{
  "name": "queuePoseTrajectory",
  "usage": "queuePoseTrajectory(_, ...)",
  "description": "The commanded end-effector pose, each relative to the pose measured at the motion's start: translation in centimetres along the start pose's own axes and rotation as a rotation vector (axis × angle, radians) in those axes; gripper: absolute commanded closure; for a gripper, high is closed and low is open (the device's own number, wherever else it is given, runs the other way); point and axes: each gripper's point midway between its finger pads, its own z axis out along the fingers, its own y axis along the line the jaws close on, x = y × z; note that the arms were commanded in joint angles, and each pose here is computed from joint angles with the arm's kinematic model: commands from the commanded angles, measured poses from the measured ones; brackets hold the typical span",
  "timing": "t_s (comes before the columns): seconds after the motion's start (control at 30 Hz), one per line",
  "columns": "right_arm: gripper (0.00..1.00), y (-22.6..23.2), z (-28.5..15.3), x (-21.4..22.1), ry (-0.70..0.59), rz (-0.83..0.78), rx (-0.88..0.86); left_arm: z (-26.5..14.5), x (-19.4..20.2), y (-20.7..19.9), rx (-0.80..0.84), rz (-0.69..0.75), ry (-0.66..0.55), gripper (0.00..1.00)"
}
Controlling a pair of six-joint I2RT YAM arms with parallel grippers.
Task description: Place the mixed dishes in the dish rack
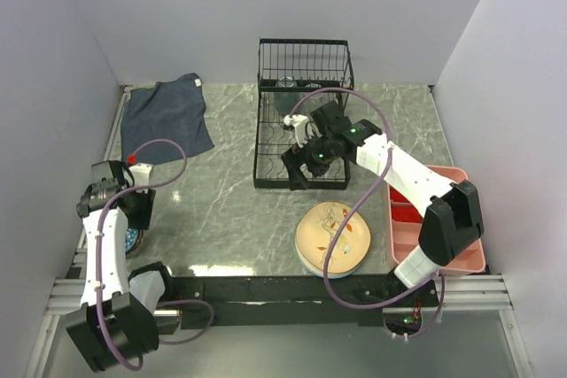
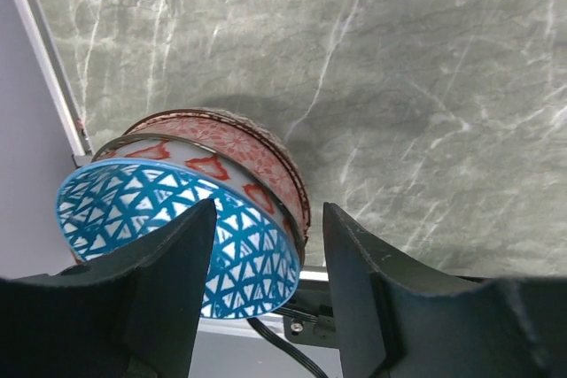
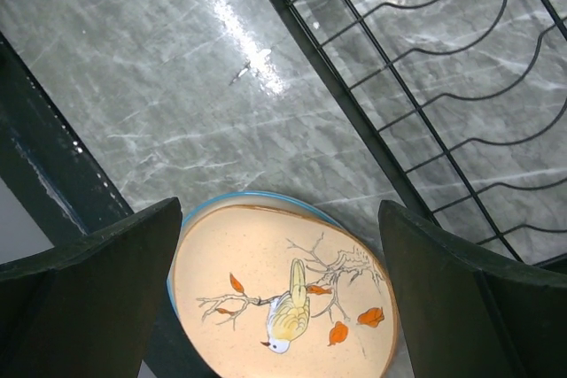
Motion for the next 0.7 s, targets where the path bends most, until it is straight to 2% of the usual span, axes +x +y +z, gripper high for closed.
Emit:
queuePoseTrajectory(0.0,0.0,-0.1,-1.7,-0.7,-0.067,-0.029,0.047,-0.2,-0.9,-0.6,0.041,-0.026,-0.032,0.45)
queuePoseTrajectory(0.07,0.0,-0.3,-1.6,-0.3,-0.062,-0.029,0.052,-0.2,-0.8,-1.0,0.063,-0.028,-0.025,0.49)
queuePoseTrajectory(0.13,0.0,-0.4,-1.6,-0.2,-0.068,-0.033,0.062,-0.3,-0.8,-1.5,0.091,-0.03,-0.025,0.57)
queuePoseTrajectory(0.37,0.0,-1.2,-1.4,0.1,-0.078,-0.025,0.086,-0.1,-0.6,-1.4,0.081,-0.055,-0.006,0.62)
queuePoseTrajectory(0.4,0.0,-1.2,-1.3,0.0,-0.078,-0.023,0.084,-0.1,-0.6,-1.4,0.084,-0.055,0.0,0.67)
queuePoseTrajectory(0.57,0.0,-1.4,-0.9,0.0,-0.075,-0.013,0.082,-0.1,-0.3,-0.9,0.055,-0.047,0.004,0.76)
queuePoseTrajectory(0.67,0.0,-1.4,-0.9,-0.4,-0.078,-0.01,0.076,-0.3,0.1,-1.1,0.059,-0.043,0.012,0.86)
